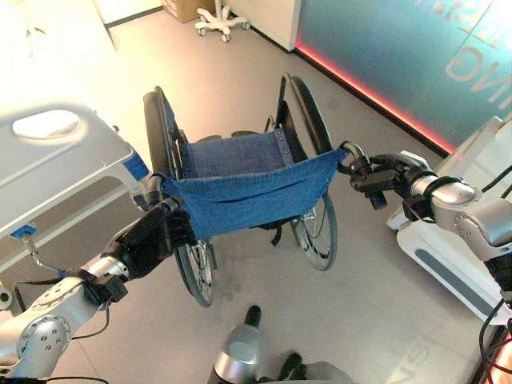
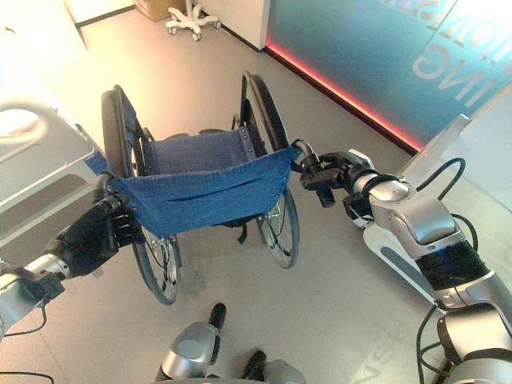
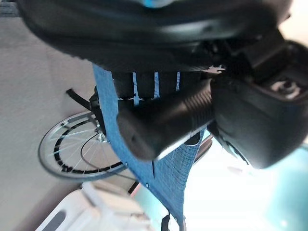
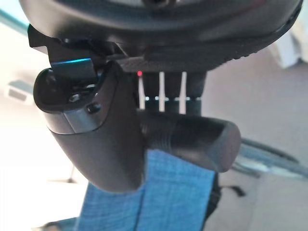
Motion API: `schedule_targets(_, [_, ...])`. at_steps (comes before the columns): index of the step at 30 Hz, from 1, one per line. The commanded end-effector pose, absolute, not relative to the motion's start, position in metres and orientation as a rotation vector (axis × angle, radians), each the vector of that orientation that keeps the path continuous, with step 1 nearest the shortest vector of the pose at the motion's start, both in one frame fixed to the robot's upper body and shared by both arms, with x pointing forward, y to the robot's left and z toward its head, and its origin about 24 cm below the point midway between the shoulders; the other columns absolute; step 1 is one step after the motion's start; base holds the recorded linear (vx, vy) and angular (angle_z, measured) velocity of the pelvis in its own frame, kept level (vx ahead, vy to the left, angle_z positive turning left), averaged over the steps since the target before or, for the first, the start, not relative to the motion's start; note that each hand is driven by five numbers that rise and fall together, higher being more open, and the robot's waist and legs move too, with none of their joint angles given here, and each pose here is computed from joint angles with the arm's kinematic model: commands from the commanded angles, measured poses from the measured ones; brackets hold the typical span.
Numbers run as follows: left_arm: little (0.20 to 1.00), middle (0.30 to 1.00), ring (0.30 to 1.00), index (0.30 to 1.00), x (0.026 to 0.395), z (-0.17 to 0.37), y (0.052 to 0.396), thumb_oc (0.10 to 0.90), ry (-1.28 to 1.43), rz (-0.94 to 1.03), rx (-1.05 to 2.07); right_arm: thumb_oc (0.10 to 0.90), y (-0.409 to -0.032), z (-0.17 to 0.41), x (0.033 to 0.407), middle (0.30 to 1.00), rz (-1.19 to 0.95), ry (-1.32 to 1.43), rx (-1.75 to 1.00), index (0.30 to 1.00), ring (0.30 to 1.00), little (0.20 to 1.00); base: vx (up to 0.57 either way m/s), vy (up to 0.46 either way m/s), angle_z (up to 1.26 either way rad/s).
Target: Push the wheelchair next to the bed
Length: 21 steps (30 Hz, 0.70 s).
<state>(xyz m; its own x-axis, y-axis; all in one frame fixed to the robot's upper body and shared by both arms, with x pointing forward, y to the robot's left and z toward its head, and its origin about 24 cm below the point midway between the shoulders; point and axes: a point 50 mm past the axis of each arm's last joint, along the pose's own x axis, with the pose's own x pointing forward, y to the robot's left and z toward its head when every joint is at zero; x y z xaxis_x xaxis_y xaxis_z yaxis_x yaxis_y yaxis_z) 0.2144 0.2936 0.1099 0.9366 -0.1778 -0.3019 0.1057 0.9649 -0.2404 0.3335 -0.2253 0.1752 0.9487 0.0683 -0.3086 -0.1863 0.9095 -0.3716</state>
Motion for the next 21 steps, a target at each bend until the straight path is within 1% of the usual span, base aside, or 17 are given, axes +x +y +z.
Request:
schedule_targets(1, [0.300, 0.300, 0.300, 0.300, 0.235, 0.190, 0.299, 0.400, -0.083, -0.187, -0.150, 0.400, -0.196, 0.190, 0.321, 0.300, 0.365, 0.141, -0.464, 0.300, 0.300, 0.300, 0.39, 0.043, 0.22])
schedule_targets(4, [0.300, 0.300, 0.300, 0.300, 0.240, 0.201, 0.302, 0.400, -0.093, -0.180, -0.157, 0.400, -0.193, 0.182, 0.319, 0.300, 0.405, 0.141, -0.457, 0.300, 0.300, 0.300, 0.54, 0.080, 0.01])
schedule_targets(9, [0.300, 0.300, 0.300, 0.300, 0.248, 0.209, 0.300, 0.400, -0.066, -0.208, -0.118, 0.400, -0.197, 0.181, 0.317, 0.300, 0.383, 0.142, -0.418, 0.300, 0.300, 0.300, 0.40, 0.064, -0.14])
schedule_targets(15, [0.300, 0.300, 0.300, 0.300, 0.250, 0.220, 0.303, 0.400, -0.076, -0.236, -0.092, 0.400, -0.201, 0.182, 0.312, 0.300, 0.374, 0.137, -0.412, 0.300, 0.300, 0.300, 0.34, 0.032, 0.53])
schedule_targets(21, [0.300, 0.300, 0.300, 0.300, 0.253, 0.220, 0.304, 0.400, -0.120, -0.244, -0.115, 0.400, -0.202, 0.194, 0.314, 0.300, 0.380, 0.122, -0.415, 0.300, 0.300, 0.300, 0.27, -0.077, 0.11])
